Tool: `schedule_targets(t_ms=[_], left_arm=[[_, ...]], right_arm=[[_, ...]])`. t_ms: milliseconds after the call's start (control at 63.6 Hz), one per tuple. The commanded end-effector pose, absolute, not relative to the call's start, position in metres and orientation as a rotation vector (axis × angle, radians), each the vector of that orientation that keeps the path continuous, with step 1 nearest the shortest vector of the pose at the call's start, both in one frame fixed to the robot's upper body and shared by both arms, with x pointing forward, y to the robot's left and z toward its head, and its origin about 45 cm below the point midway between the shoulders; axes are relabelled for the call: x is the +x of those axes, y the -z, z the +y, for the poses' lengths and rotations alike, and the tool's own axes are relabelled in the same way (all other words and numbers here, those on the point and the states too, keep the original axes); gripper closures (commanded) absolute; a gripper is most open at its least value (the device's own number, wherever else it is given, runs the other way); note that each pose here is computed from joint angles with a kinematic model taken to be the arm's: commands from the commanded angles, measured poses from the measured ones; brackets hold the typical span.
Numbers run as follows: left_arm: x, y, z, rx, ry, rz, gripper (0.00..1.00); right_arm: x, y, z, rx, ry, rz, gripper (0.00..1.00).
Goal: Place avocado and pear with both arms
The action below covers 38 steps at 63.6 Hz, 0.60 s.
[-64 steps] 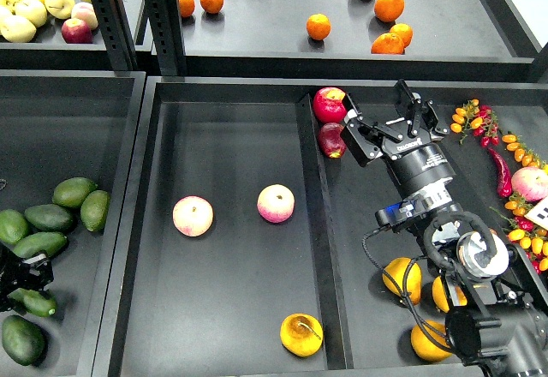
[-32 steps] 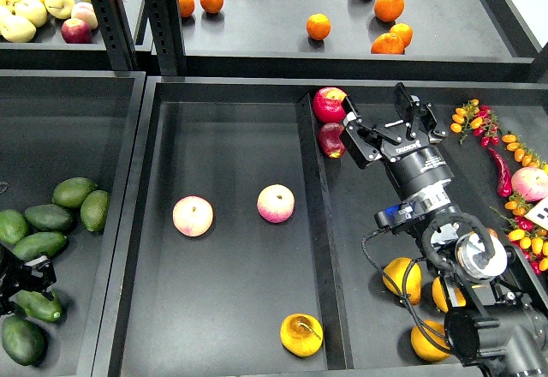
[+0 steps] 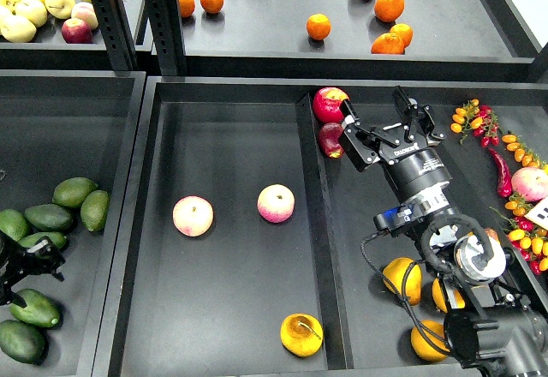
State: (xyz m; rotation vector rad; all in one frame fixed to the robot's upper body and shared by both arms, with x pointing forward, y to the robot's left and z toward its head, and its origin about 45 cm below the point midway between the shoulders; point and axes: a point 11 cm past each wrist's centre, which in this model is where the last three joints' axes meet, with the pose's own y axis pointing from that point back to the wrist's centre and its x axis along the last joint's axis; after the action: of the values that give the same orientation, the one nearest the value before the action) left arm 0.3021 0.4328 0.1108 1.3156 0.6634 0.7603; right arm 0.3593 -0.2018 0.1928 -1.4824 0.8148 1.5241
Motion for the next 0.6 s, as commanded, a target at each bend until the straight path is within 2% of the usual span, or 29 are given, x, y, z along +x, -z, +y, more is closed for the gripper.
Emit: schedule_targets(t_ms=[0, 315, 582], left_arm=[[0.314, -0.128, 0.446, 1.255, -0.845, 0.659, 0.18], [0.328, -0.169, 0.470, 1.014, -1.030, 0.728, 0.14], [0.350, -0.196, 0.459, 0.590, -1.130, 0.820, 0.13]], right_arm=[[0.358, -0.192, -0.198, -1.490, -1.534, 0.810, 0.00], [0.351, -0.184, -0.192, -1.492, -1.568, 0.812, 0.00], [0.316, -0.151, -0.181, -1.462, -1.674, 0.825, 0.00]])
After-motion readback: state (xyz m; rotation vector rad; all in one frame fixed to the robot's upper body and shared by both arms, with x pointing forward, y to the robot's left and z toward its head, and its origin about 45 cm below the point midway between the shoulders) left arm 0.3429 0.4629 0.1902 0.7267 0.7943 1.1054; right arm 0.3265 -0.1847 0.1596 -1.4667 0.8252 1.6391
